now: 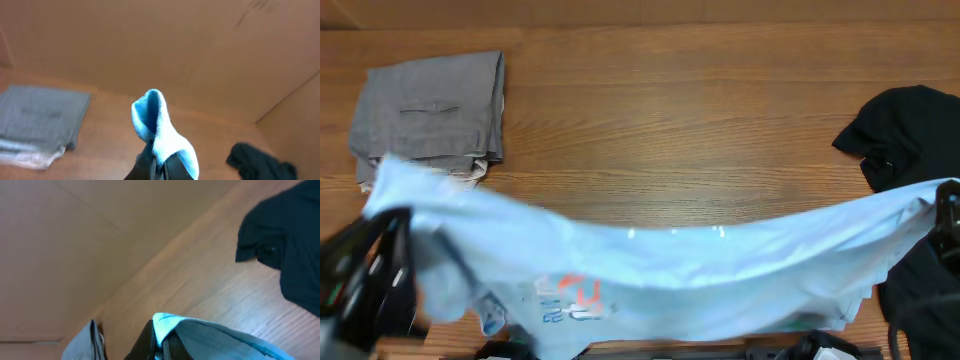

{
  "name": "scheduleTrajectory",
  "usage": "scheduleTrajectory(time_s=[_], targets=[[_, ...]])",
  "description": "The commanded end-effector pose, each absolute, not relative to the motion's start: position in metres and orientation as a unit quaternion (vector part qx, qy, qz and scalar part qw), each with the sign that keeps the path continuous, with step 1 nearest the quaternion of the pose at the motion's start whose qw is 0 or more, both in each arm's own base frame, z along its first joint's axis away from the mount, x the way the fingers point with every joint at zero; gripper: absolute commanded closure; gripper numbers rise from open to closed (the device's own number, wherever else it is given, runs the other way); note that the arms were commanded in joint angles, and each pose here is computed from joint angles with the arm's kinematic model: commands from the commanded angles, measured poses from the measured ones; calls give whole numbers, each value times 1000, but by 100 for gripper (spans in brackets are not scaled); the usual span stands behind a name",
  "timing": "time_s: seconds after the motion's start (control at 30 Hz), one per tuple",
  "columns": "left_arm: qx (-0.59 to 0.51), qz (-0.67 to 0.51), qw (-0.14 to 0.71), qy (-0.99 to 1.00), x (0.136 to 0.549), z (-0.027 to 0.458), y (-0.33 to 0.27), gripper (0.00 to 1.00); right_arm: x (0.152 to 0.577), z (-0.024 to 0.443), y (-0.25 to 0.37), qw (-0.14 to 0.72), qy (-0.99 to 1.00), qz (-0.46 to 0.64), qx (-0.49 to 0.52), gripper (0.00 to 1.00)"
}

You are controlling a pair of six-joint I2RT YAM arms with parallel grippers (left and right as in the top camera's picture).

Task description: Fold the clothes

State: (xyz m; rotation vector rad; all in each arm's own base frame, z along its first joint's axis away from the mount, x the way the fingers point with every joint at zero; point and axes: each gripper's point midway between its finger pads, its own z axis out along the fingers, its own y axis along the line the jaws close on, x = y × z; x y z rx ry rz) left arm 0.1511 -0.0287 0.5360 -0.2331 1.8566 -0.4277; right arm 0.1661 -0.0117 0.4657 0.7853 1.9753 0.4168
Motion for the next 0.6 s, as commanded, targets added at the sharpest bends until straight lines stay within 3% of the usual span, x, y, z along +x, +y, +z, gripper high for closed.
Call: scheduleTrajectory(time_s=[0.0,0.3,0.57], targets=[[-122,-159,502,842,208,498,-32,96,190,445,-27,427,822,156,342,96],[-135,-126,373,909,342,394,-50,96,289,360,-75,277,869,130,388,96],[-141,-116,322,929,470,282,-67,96,426,266,-100,238,890,143,362,96]])
